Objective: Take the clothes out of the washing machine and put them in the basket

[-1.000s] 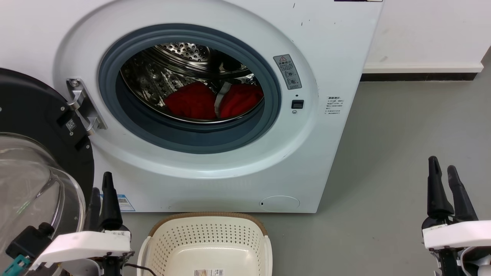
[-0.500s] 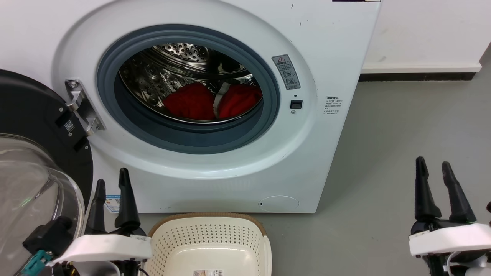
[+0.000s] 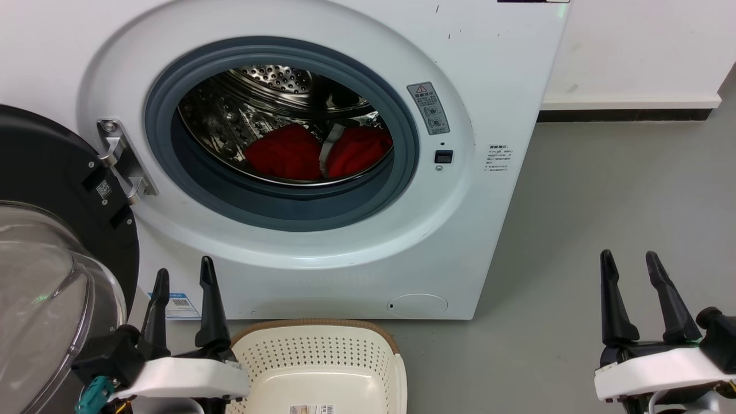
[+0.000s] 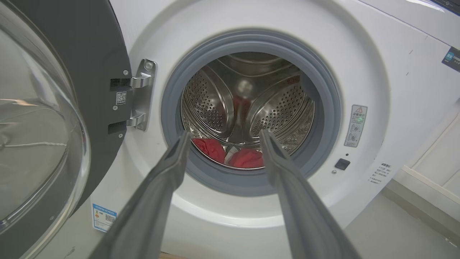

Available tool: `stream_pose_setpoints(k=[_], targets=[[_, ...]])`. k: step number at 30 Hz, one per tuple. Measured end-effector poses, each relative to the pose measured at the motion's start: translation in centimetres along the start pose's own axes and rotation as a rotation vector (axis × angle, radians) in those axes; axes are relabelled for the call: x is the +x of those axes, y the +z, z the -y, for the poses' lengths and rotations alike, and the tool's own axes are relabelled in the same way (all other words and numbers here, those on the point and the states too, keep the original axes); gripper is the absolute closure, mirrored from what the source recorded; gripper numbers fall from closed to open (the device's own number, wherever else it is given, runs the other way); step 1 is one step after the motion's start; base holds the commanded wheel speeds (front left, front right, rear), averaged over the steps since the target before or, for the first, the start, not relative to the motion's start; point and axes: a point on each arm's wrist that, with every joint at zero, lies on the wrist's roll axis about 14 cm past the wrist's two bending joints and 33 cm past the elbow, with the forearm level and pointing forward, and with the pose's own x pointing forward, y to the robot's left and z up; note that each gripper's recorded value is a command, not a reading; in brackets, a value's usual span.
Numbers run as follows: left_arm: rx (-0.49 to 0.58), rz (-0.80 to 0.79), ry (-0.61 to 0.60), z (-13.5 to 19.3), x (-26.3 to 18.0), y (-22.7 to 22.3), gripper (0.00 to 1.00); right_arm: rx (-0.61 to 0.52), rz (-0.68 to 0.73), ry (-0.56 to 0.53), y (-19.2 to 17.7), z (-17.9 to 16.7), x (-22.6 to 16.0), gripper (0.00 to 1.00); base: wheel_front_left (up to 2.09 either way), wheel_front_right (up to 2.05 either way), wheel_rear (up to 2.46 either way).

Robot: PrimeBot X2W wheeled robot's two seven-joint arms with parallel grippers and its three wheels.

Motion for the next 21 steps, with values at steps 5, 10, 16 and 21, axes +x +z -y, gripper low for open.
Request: stream_pose_setpoints(k=[5,10,16,21], targets=[[0.057,-0.017,-0.028,0.6,-0.4,-0.8,0.00,-0.049,-0.021,0.005,-0.7,0.0,-0.4,0.00,0.00,0.00,0.00],[0.103,-0.041,-0.046,0.8,-0.7,-1.7,0.00,-0.069,-0.069,-0.005,-2.3,0.4,-1.2,0.00,0.00,0.00,0.00],[0.196,-0.067,-0.094,1.5,-1.1,-2.9,0.00,-0.118,-0.089,0.003,-3.0,0.4,-1.4,0.00,0.00,0.00,0.00],[0.260,-0.092,-0.114,1.6,-1.6,-3.9,0.00,-0.139,-0.095,0.002,-3.3,0.6,-1.6,0.00,0.00,0.00,0.00]])
